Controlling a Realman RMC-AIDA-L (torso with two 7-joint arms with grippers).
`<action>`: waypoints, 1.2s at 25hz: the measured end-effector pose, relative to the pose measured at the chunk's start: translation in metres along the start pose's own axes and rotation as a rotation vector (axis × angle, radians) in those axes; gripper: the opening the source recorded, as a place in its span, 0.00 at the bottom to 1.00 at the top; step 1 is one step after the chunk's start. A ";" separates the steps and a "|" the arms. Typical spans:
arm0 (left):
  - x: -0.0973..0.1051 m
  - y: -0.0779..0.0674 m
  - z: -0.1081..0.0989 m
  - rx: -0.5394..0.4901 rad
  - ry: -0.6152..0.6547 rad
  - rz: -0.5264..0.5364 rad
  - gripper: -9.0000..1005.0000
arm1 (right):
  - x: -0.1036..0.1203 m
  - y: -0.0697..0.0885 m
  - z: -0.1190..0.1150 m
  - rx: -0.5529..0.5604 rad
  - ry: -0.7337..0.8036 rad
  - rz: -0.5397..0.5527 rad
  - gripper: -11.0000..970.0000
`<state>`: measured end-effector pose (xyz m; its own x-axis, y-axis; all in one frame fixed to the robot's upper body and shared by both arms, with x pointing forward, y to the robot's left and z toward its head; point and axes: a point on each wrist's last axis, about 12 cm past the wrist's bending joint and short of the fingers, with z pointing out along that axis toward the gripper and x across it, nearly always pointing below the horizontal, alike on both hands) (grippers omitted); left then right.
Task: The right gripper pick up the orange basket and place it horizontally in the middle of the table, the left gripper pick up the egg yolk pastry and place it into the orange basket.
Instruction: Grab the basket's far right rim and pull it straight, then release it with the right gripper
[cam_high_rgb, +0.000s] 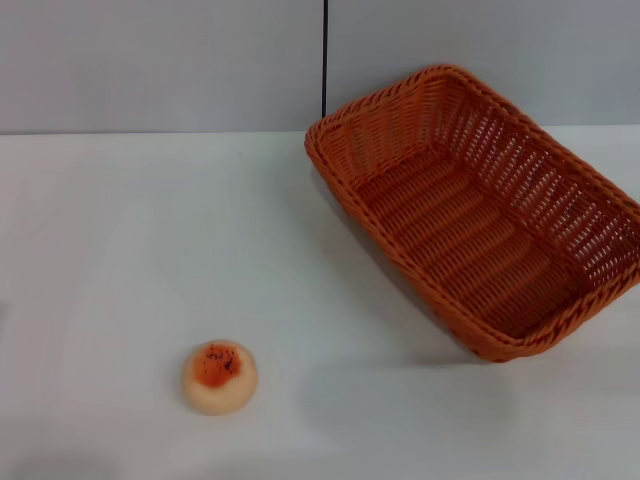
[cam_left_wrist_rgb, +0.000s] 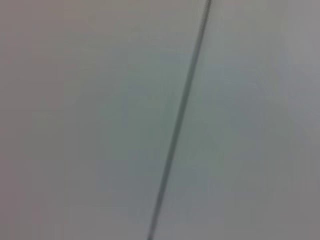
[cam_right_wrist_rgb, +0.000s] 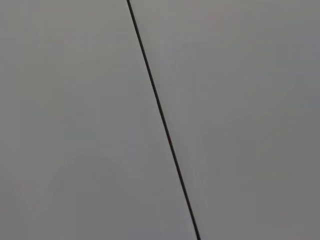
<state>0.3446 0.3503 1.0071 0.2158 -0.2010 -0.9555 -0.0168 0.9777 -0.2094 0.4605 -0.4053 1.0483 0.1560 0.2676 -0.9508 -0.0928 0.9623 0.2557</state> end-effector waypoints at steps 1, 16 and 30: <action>0.000 0.000 0.000 0.000 0.000 0.000 0.80 | 0.000 0.000 0.000 0.000 0.000 0.000 0.58; -0.006 -0.005 -0.005 0.061 -0.036 0.006 0.79 | -0.009 0.000 -0.003 -0.108 0.063 -0.028 0.55; 0.012 -0.008 0.022 0.075 0.068 0.004 0.79 | -0.087 0.004 0.096 -0.269 0.701 0.045 0.52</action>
<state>0.3685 0.3416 1.0021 0.1491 -0.1985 -0.9687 0.0560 0.9798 -0.1922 0.5407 -0.4196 1.1485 -0.5083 0.1263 -0.8519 -0.3354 0.8821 0.3309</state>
